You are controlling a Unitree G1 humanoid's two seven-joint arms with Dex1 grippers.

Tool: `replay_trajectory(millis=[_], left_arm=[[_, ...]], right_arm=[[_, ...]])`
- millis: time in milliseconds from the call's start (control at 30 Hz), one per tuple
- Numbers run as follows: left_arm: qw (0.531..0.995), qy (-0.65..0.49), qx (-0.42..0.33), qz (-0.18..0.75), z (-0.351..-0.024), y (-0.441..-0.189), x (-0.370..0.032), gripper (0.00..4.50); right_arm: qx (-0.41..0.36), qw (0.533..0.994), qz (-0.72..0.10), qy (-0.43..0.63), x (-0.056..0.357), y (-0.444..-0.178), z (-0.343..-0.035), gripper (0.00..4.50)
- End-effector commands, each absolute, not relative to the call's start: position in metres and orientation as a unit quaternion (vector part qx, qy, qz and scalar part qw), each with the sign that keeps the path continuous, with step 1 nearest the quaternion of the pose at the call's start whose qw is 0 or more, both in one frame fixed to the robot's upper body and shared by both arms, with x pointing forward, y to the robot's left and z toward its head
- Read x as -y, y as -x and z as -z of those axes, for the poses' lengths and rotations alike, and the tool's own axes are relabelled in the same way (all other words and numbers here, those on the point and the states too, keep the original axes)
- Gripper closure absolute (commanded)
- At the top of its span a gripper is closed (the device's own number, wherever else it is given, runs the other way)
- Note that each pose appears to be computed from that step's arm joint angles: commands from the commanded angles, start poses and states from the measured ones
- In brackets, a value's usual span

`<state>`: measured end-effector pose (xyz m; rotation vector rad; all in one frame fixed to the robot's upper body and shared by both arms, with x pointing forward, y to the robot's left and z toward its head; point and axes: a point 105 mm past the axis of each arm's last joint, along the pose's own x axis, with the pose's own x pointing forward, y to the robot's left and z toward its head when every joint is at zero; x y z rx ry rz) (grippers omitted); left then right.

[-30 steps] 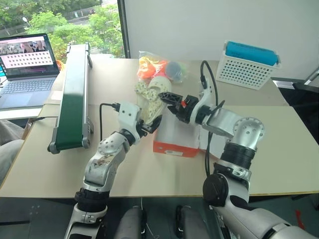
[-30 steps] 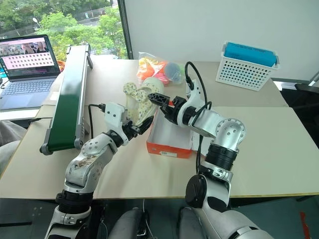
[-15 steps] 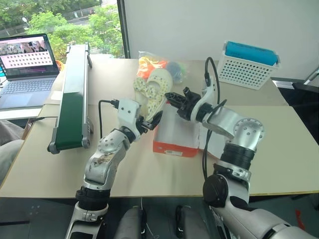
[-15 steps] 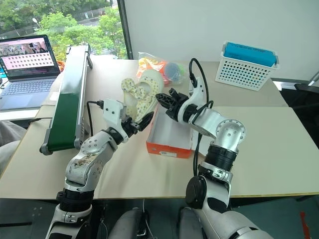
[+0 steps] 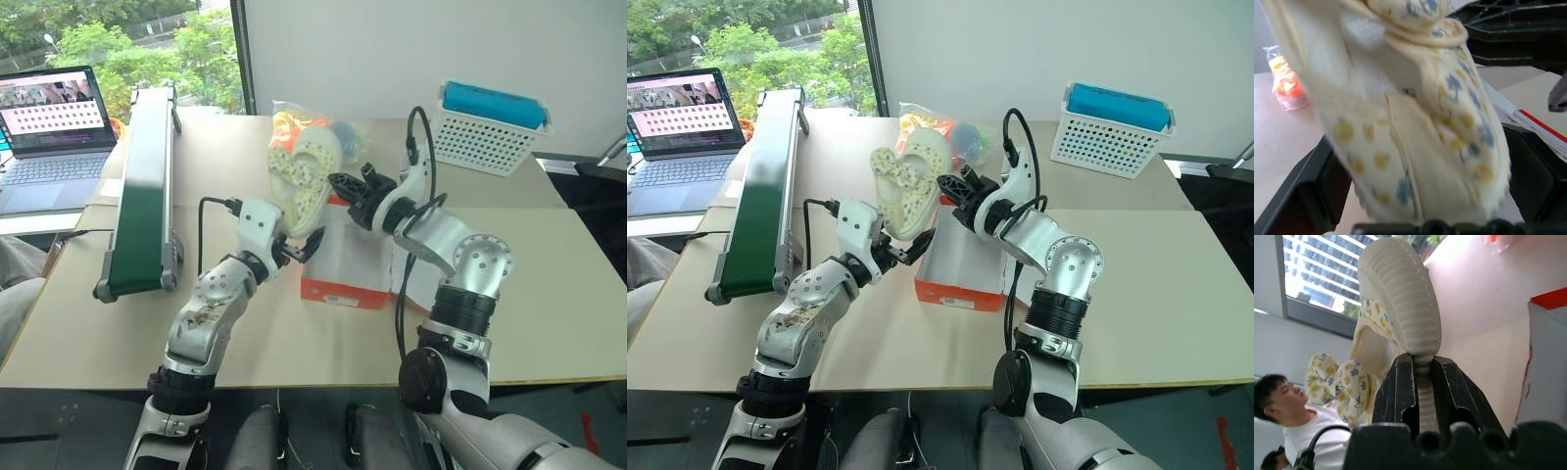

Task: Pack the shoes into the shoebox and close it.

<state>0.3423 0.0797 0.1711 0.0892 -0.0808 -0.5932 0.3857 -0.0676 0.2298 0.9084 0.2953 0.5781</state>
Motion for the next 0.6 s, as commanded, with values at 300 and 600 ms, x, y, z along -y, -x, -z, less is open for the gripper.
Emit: replay_trajectory(millis=[300,600], left_arm=[[0.944,-0.077,0.041,0.320,-0.167,-0.333,-0.089,0.04],[0.925,-0.106,0.050,0.363,-0.164,-0.323,-0.079,0.04]], right_arm=[[-0.250,0.924,-0.173,-0.232,0.139,-0.367,-0.210,4.35],[-0.328,0.926,-0.135,-0.128,0.147,-0.355,-0.168,4.35]])
